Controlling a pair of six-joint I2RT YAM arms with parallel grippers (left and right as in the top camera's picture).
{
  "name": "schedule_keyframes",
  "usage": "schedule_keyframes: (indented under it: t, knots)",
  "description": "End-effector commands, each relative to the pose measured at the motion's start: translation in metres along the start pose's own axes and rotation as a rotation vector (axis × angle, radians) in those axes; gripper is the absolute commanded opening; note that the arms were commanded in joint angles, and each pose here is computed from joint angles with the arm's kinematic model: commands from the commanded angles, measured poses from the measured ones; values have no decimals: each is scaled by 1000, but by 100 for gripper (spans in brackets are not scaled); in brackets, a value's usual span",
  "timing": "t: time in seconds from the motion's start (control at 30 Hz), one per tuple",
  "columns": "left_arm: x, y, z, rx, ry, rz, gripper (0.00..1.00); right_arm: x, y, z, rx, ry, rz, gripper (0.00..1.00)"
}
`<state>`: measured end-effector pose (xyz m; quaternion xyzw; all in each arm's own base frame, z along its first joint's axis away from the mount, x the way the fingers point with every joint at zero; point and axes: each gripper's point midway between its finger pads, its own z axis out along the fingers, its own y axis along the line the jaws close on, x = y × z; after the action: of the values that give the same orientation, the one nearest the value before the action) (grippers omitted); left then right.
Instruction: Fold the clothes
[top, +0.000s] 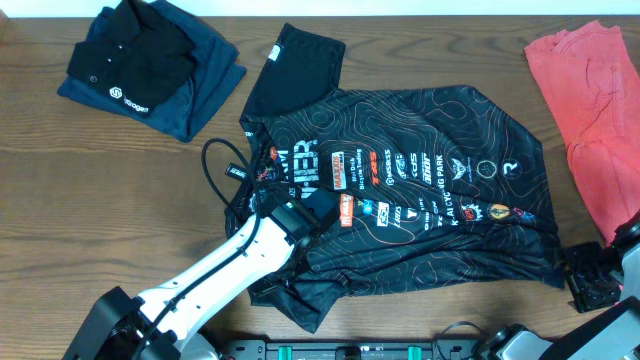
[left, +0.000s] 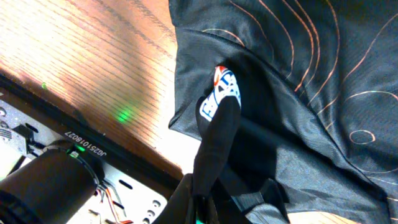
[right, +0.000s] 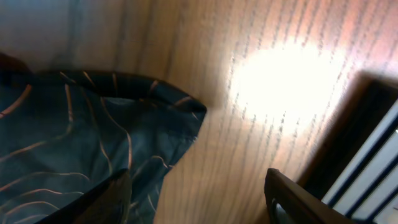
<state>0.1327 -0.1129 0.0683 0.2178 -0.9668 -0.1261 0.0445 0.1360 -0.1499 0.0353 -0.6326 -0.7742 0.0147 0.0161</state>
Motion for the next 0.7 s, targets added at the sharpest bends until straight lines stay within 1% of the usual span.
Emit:
schedule_keyframes:
  t: [0.0,0.2,0.27,0.4,0.53,0.67]
  knots:
    - [-5,2,0,-3,-31,-4,9,-2,2,1,-19,-3,-15,67]
    - [-5,1,0,2,-34,-4,9,-16,17,1,-87,-58,-16,64]
    - [-6,-1,-1,8,-36,-4,9,-19,30,-1,-153,-63,-27,63]
    - [-6,-1,-1,8,-35,-5,9,-21,55,-6,-273,-67,-67,57]
    - [-6,-1,-1,8,-35,-5,9,-27,62,-7,-293,-95,-78,52]
    - [-6,-1,-1,9,-36,-5,9,-31,75,-10,-343,-118,-118,52]
